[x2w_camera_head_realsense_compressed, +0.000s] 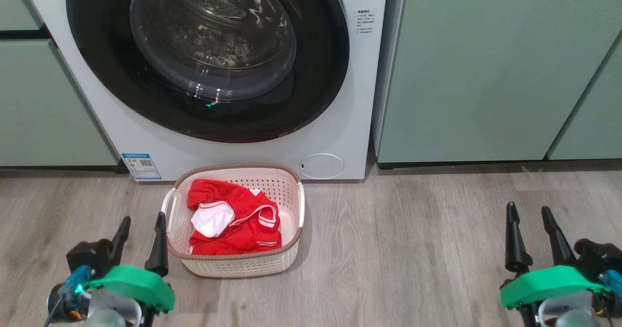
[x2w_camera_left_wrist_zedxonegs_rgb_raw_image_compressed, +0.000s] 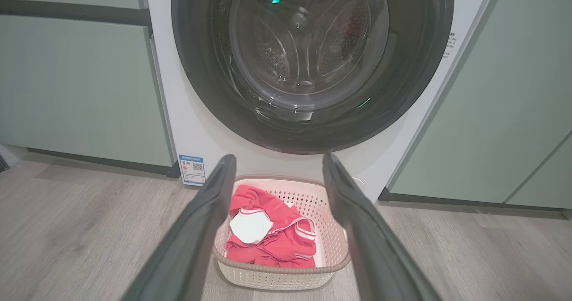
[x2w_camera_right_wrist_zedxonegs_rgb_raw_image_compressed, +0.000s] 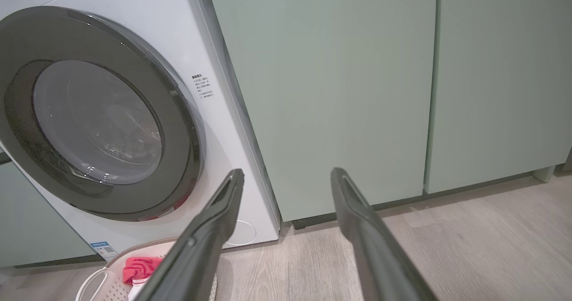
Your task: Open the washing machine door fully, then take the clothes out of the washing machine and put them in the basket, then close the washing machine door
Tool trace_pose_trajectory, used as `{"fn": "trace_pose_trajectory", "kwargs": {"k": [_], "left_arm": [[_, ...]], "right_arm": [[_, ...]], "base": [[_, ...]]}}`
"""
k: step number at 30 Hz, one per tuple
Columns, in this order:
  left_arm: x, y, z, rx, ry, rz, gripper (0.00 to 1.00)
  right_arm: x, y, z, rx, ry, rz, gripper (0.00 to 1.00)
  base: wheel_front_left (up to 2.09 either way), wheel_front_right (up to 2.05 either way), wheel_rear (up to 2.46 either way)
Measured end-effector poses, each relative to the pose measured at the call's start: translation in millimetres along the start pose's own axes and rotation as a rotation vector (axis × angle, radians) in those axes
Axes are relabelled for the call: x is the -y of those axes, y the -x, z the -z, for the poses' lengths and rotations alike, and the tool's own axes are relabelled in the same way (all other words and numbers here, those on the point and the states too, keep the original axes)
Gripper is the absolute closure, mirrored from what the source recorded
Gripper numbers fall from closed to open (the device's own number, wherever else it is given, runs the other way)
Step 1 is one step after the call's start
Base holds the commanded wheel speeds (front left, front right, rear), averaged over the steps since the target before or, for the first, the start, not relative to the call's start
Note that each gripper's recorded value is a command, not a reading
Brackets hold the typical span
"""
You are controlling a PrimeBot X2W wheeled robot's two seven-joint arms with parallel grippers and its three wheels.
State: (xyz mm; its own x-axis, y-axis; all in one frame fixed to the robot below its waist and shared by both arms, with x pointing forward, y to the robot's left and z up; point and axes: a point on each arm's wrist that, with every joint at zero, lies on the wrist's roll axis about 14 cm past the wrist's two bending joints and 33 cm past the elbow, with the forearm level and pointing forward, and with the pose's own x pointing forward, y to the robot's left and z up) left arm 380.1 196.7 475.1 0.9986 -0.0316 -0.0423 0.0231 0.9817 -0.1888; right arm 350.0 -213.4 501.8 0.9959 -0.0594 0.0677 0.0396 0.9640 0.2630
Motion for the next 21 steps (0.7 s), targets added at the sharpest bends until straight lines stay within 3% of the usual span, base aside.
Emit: {"fn": "trace_pose_trajectory", "kwargs": {"k": [21], "left_arm": [[-10, 0, 7, -0.023, 0.003, -0.032, 0.0]], "right_arm": [[1, -2, -1, 0.001, 0.038, -0.003, 0.0]], "base": [[0.0, 0.0, 0.0]]}}
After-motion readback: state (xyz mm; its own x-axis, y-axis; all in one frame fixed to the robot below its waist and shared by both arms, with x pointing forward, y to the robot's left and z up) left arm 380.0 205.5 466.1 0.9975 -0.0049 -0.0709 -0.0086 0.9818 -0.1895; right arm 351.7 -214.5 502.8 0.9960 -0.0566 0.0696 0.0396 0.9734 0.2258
